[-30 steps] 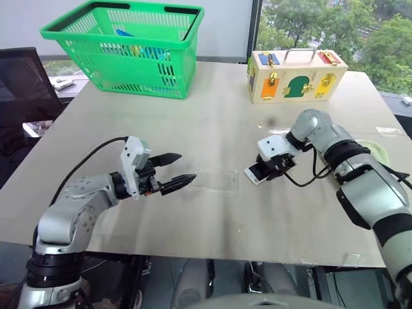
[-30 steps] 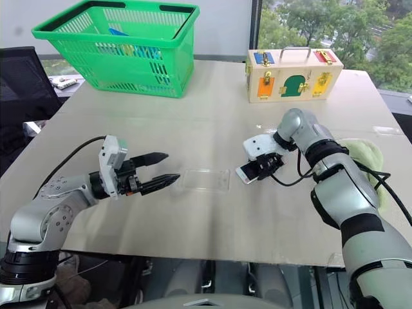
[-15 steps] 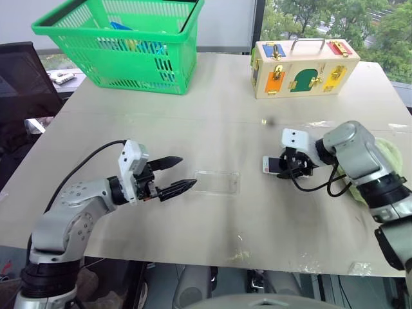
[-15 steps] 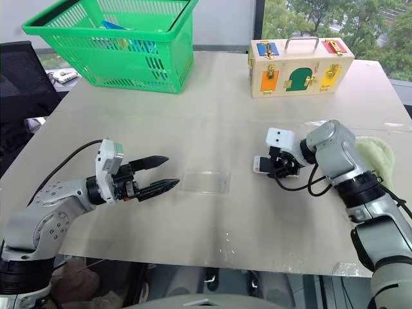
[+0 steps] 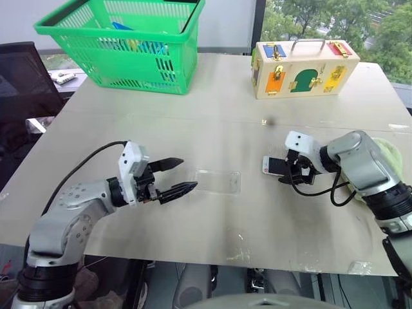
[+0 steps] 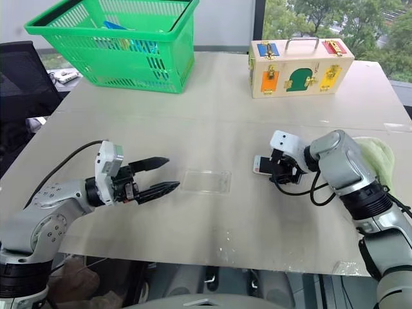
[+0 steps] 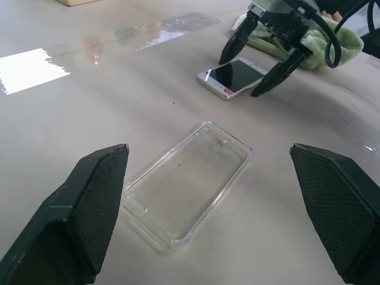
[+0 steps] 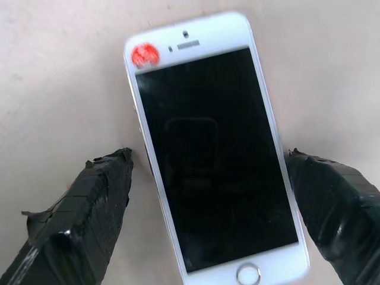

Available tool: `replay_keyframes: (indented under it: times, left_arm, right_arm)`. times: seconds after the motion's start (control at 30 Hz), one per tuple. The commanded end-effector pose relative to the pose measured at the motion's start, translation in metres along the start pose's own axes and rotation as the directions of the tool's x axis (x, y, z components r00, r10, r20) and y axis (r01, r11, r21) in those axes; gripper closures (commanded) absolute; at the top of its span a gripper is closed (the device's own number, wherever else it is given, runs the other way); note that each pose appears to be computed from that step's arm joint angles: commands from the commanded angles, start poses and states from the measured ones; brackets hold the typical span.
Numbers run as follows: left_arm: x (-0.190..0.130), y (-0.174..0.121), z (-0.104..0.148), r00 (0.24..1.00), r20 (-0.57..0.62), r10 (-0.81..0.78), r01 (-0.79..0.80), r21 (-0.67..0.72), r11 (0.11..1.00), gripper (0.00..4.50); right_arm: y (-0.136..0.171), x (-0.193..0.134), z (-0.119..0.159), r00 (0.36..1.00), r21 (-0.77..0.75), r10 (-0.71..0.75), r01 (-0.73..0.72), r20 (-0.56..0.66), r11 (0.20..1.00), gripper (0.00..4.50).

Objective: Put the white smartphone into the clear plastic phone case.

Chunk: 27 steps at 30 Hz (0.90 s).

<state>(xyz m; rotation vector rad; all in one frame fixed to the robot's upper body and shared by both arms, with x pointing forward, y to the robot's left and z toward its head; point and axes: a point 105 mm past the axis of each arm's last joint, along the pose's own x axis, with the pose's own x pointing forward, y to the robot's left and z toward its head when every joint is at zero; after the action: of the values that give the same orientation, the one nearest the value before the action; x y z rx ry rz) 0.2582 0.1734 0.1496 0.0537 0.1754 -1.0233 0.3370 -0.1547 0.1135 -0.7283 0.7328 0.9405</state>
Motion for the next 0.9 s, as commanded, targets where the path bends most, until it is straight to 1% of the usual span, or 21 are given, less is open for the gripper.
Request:
replay_keyframes:
  times: [0.03,0.07,0.13,0.2,0.23,0.27,0.33,0.43,0.47,0.53,0.6,0.67,0.73,0.83,0.9]
  left_arm:
    - [-0.001,-0.006,0.01,1.0,0.027,-0.009,0.007,0.048,0.999,0.0]
    - [0.0,-0.006,0.01,1.0,0.028,-0.009,0.008,0.048,0.999,0.0]
    - [0.0,-0.009,0.009,1.0,0.021,-0.019,0.017,0.06,0.998,0.0]
    - [0.0,-0.012,0.007,1.0,0.006,-0.026,0.025,0.091,0.996,0.0]
    - [-0.001,-0.014,0.006,1.0,-0.009,-0.029,0.029,0.111,0.993,0.0]
    - [-0.001,-0.016,0.003,0.999,-0.027,-0.036,0.04,0.135,0.99,0.0]
    - [-0.002,-0.016,0.001,1.0,-0.027,-0.015,0.02,0.188,0.982,0.0]
    - [-0.002,-0.009,-0.008,0.997,-0.075,-0.008,0.021,0.176,0.984,0.0]
    - [-0.004,-0.003,-0.016,0.996,-0.094,0.001,0.014,0.162,0.987,0.0]
    - [-0.017,0.011,-0.05,0.991,-0.131,0.034,-0.015,0.138,0.99,0.0]
    - [-0.026,0.018,-0.069,0.985,-0.17,0.027,-0.004,0.13,0.992,0.0]
    - [-0.03,0.023,-0.077,0.977,-0.215,0.006,0.019,0.115,0.993,0.0]
    - [-0.03,0.028,-0.08,0.97,-0.242,-0.016,0.041,0.101,0.994,0.0]
    - [-0.024,0.033,-0.078,0.965,-0.26,-0.038,0.067,0.103,0.992,0.0]
    - [-0.016,0.035,-0.071,0.972,-0.232,-0.046,0.073,0.109,0.991,0.0]
  right_arm:
    - [-0.001,0.005,-0.017,0.996,0.035,-0.004,0.007,-0.085,0.999,0.03]
    - [0.0,0.006,-0.017,0.996,0.047,0.009,-0.005,-0.084,0.999,0.03]
    - [0.001,0.009,-0.019,0.996,0.068,0.024,-0.019,-0.084,0.997,0.57]
    - [-0.001,0.01,-0.02,0.997,0.083,0.016,-0.01,-0.08,0.996,1.32]
    - [-0.002,0.01,-0.02,0.997,0.09,0.011,-0.005,-0.074,0.996,1.62]
    - [-0.002,0.008,-0.018,0.998,0.103,0.014,-0.008,-0.057,0.995,1.69]
    - [-0.001,0.003,-0.011,1.0,0.134,0.015,-0.014,-0.003,0.991,1.69]
    - [0.004,-0.009,0.011,0.993,0.164,0.02,-0.039,0.113,0.986,1.69]
    - [0.009,-0.014,0.021,0.987,0.163,0.03,-0.056,0.157,0.985,1.69]
    - [0.019,-0.021,0.037,0.974,0.148,0.054,-0.087,0.218,0.985,1.69]
    - [0.032,-0.025,0.052,0.964,0.097,0.08,-0.108,0.255,0.989,1.69]
    - [0.045,-0.026,0.064,0.958,0.022,0.103,-0.113,0.266,0.993,1.69]
    - [0.052,-0.024,0.072,0.958,-0.021,0.109,-0.107,0.266,0.994,1.69]
    - [0.054,-0.011,0.078,0.973,-0.086,0.074,-0.057,0.22,0.995,1.69]
    - [0.057,-0.004,0.081,0.975,-0.1,0.07,-0.05,0.21,0.994,1.69]
